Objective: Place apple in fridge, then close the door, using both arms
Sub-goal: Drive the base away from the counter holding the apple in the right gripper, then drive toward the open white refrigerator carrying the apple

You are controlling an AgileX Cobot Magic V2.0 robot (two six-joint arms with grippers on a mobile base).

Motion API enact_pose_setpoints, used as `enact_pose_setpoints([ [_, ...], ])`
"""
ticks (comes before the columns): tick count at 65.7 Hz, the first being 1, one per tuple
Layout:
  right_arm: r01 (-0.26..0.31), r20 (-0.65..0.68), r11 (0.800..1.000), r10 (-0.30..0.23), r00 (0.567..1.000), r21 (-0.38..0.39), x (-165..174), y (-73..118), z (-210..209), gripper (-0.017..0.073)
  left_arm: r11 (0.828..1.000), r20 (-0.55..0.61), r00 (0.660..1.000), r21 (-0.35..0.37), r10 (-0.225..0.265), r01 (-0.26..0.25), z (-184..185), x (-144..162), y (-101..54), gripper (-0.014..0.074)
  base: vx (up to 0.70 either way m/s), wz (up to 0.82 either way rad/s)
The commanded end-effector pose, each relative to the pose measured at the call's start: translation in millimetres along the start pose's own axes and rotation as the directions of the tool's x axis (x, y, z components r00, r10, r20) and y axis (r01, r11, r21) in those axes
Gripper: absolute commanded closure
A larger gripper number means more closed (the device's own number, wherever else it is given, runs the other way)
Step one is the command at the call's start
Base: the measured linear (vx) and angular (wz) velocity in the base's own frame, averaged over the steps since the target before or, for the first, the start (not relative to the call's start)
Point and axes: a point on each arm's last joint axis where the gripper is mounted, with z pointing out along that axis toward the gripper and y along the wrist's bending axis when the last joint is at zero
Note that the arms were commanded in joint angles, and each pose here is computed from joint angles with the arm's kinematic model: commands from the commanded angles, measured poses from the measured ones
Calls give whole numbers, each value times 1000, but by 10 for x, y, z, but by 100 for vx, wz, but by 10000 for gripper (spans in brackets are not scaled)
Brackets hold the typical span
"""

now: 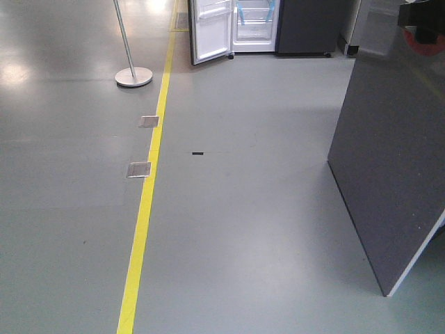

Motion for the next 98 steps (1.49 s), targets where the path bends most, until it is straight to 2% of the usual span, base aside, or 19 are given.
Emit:
enact_pose_setpoints([
  [1,10,140,1000,-10,990,-1,-199,-6,-179,395,1000,101,995,4,-8,8,-27,-130,-4,599,16,1],
  [98,10,140,1000,-10,990,-1,-199,-6,-179,395,1000,101,995,4,-8,8,-27,-130,-4,599,17,2],
])
